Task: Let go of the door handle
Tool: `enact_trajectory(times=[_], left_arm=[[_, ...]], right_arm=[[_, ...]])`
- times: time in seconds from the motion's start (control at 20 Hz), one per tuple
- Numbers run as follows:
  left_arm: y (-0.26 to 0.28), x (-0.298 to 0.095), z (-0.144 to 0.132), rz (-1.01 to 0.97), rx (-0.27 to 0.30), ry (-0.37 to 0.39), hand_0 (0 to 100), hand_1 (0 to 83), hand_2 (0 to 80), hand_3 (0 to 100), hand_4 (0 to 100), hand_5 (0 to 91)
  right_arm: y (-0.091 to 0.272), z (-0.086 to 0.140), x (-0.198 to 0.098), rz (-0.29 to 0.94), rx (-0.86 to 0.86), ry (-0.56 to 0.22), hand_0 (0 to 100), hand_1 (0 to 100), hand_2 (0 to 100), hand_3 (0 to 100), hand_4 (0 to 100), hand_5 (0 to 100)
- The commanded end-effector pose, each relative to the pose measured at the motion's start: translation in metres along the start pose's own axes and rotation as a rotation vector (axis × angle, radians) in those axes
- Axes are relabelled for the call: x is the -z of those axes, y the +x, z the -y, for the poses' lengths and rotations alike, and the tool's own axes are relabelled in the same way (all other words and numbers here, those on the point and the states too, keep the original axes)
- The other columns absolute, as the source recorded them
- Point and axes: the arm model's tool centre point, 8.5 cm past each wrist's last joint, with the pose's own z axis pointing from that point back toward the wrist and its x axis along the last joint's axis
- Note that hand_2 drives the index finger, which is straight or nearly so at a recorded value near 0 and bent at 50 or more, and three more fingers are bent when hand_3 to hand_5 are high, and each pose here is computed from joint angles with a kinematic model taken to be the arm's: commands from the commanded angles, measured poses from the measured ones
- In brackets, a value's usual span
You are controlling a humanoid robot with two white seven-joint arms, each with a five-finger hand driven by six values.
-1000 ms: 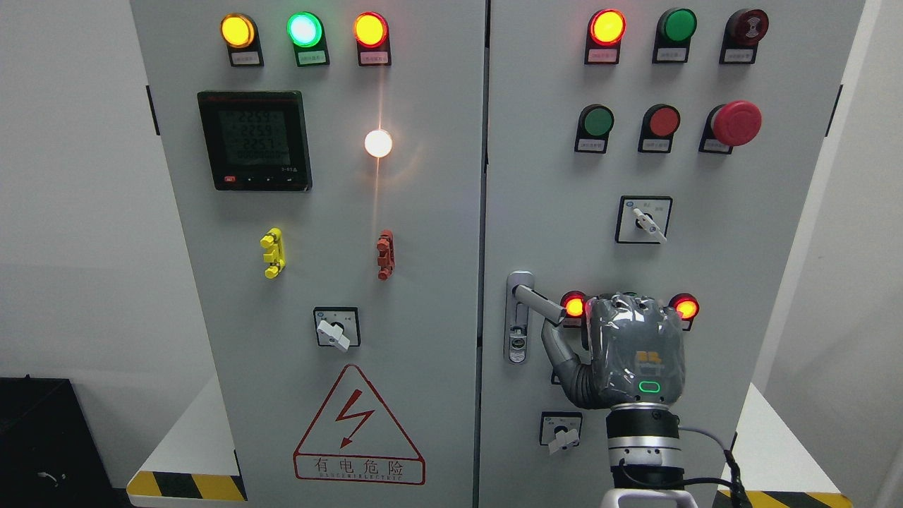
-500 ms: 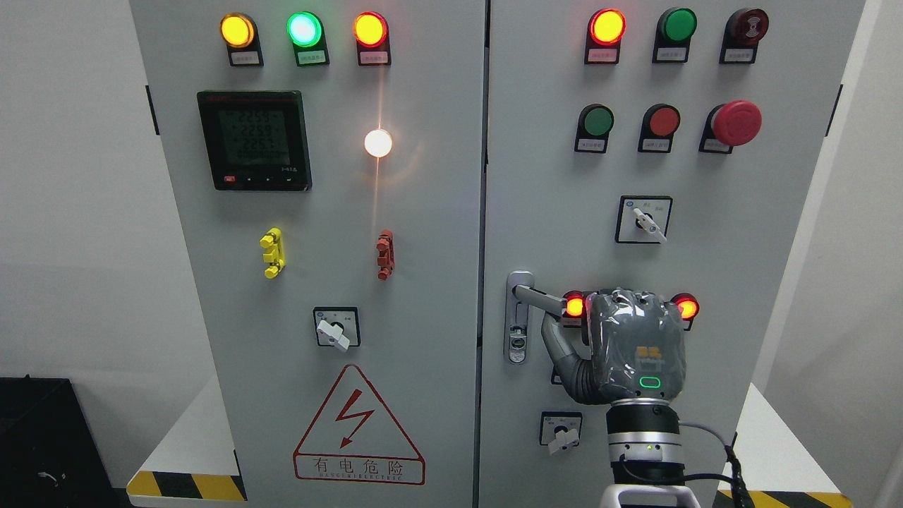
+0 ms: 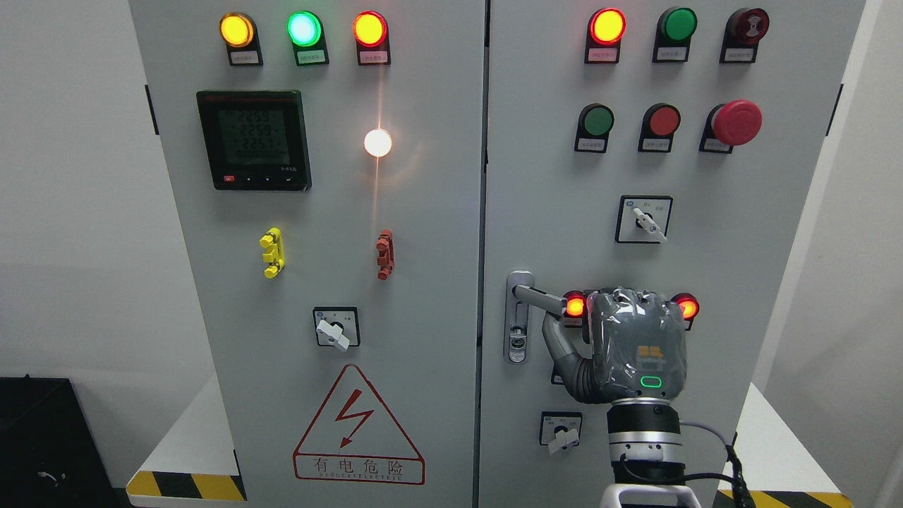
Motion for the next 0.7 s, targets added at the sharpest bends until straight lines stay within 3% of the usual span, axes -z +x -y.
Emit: enact_trajectory(times=[0.0,0.65], left_arm=[[-0.0107,-0.0010,0.0001,-0.016,-0.001,0.000,12,55.6,0.0,0,0,0.0],[-0.0107,-0.0010,0.0001,-0.016,-0.002,0.000,12,55.6,0.0,0,0,0.0]], right_arm=[[0.0007,0.0011,-0.0004,0.003,0.002,-0.005,57,24,91,100,100,93],[-0.0005,0.0006,-0.0075,0.006,0.004,0.000,58,22,91,100,100,93]])
